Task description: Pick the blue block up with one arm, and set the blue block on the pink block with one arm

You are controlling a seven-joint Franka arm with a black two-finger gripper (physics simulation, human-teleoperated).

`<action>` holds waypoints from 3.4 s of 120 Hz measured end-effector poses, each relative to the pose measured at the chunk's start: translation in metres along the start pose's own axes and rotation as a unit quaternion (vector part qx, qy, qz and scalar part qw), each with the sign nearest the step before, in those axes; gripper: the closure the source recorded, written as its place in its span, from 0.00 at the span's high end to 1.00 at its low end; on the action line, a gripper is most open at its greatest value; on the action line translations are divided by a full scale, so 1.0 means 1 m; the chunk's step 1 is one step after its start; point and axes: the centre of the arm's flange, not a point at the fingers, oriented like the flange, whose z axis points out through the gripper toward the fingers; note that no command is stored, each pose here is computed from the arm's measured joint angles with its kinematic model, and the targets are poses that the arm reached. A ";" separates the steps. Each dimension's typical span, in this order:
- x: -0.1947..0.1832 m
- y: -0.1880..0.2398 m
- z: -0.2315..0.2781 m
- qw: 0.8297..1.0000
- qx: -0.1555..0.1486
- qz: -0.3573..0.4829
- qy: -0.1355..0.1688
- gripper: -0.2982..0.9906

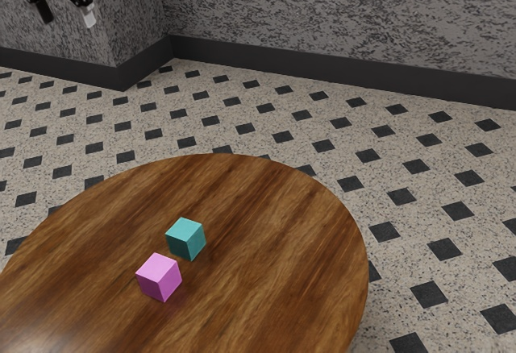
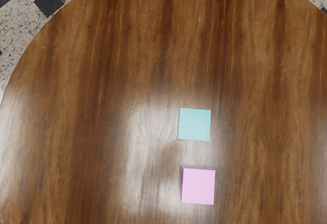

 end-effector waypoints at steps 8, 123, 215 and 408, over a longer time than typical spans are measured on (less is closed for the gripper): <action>0.000 0.000 0.001 1.000 0.000 -0.001 -0.001 0.77; -0.020 0.029 0.285 0.991 0.055 0.025 -0.123 0.77; 0.005 0.045 0.458 0.987 0.052 0.023 -0.149 0.77; -0.019 0.068 0.429 0.986 0.032 0.005 -0.161 0.54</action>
